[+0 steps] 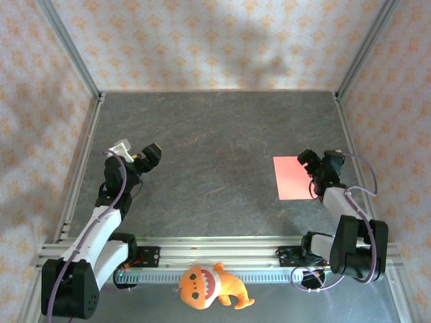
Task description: Fold a paper plane with a square sheet of paper (pick it up from the middle)
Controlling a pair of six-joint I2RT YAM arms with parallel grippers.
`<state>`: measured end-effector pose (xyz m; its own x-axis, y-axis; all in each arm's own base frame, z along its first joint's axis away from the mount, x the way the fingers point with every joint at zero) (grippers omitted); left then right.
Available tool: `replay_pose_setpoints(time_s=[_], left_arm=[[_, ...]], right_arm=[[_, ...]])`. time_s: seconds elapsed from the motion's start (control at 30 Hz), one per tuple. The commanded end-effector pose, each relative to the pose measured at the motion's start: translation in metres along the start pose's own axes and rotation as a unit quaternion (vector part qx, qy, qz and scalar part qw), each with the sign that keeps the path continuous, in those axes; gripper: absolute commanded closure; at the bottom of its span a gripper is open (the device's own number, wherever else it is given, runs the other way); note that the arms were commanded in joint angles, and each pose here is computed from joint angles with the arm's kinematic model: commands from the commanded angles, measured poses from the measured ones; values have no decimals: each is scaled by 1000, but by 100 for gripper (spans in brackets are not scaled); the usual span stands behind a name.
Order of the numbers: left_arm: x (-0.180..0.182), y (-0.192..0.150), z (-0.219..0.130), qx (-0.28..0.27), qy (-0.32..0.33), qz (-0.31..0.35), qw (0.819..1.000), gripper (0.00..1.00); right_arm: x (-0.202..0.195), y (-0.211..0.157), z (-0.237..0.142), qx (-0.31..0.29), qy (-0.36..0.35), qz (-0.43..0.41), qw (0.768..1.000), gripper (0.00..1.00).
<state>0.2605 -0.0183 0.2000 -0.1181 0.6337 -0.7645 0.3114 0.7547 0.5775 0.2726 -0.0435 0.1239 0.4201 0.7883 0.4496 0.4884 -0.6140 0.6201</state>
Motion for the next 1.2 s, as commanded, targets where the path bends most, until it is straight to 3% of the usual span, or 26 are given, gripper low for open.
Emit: replay_pose_setpoints(time_s=[0.0, 0.47, 0.93, 1.1, 1.17], left_arm=[[-4, -5, -6, 24, -23, -16, 999, 1], [-13, -4, -3, 40, -36, -19, 998, 1], [-14, -15, -6, 78, -57, -36, 995, 1], [-15, -18, -9, 85, -64, -45, 993, 1], [-16, -19, -10, 92, -67, -45, 993, 1]], right_arm=[[-5, -19, 9, 45, 10, 17, 999, 8], [-17, -64, 39, 171, 3, 81, 982, 19], [55, -108, 27, 105, 69, 226, 966, 20], [95, -112, 18, 114, 130, 227, 958, 20], [108, -104, 16, 115, 156, 184, 964, 21]])
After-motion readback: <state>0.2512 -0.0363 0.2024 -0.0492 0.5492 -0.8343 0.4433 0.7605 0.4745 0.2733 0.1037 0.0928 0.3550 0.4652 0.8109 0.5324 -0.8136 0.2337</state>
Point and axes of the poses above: each hand's point on the last joint's axis, 136 mm out from that joint toward the fingers, its own z axis out along the fingers, its own x axis along the line the jaws close on, y = z × x, the point moved 7 cm from there along -z, back along the fingers, and after that the axes turned 10 degrees about -z, right-handed, at the moved point
